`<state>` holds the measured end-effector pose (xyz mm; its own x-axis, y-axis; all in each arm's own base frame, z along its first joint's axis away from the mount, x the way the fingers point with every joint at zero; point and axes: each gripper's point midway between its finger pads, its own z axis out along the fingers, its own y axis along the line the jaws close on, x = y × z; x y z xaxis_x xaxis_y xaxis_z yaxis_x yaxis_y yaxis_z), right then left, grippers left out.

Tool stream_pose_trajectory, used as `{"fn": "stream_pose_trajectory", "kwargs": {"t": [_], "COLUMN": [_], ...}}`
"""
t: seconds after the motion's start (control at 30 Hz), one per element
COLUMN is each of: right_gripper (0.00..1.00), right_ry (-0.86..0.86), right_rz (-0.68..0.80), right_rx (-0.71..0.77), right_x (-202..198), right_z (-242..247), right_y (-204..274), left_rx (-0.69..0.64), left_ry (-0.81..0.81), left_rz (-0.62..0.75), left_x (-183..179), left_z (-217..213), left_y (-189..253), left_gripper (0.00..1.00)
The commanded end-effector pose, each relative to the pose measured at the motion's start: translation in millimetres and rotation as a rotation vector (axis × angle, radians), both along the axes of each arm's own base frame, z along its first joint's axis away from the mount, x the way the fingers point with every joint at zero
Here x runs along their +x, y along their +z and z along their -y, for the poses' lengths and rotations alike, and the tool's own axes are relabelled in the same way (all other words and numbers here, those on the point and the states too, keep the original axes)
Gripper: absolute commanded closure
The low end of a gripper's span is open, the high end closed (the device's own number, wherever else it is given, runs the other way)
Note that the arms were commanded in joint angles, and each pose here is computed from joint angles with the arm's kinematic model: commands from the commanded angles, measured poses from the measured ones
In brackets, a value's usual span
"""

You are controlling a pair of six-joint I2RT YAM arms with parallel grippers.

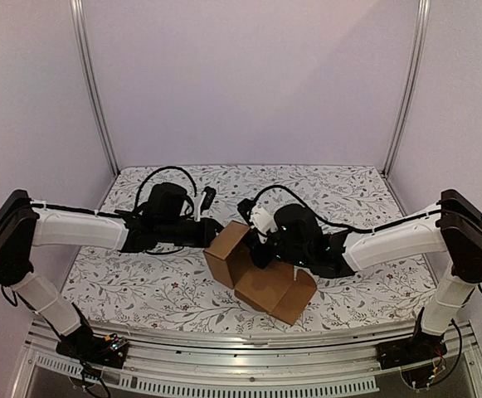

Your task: Fold the paper box

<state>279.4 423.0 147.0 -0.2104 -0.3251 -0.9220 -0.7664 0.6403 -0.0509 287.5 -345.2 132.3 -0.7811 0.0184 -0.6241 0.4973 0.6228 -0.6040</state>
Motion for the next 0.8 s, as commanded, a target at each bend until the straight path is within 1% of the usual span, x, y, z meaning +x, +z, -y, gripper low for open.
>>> {"fn": "stream_pose_trajectory", "kwargs": {"t": [0.0, 0.03, 0.17, 0.23, 0.3, 0.43, 0.6, 0.7, 0.77], "right_gripper": [1.0, 1.0, 1.0, 1.0, 1.0, 1.0, 1.0, 0.99, 0.99], "right_ry": [-0.05, -0.046, -0.02, -0.002, 0.045, 0.138, 0.267, 0.326, 0.352], "right_rz": [0.058, 0.061, 0.028, 0.009, -0.023, -0.101, -0.176, -0.237, -0.28], "right_rx": [-0.041, -0.056, -0.14, -0.191, -0.244, -0.399, -0.577, -0.652, -0.729], "right_x": [11, 10, 8, 7, 3, -11, -32, -45, -51], "right_z": [7, 8, 17, 23, 28, 44, 67, 80, 93], "right_y": [18, 17, 8, 4, 0, -11, -14, -16, -20], "left_rx": [0.062, 0.088, 0.184, 0.205, 0.227, 0.261, 0.243, 0.204, 0.184], "left_ry": [0.01, 0.038, 0.125, 0.141, 0.162, 0.179, 0.182, 0.14, 0.097], "left_rz": [0.036, 0.038, 0.037, 0.045, 0.058, 0.073, 0.079, 0.067, 0.06], "left_x": [-7, -3, 6, 7, 8, 7, 4, 0, -5], "left_z": [-6, -13, -39, -48, -56, -67, -69, -59, -51], "left_y": [14, 12, 6, 8, 11, 16, 22, 24, 24], "left_gripper": [0.75, 0.73, 0.69, 0.68, 0.64, 0.61, 0.59, 0.59, 0.58]}}
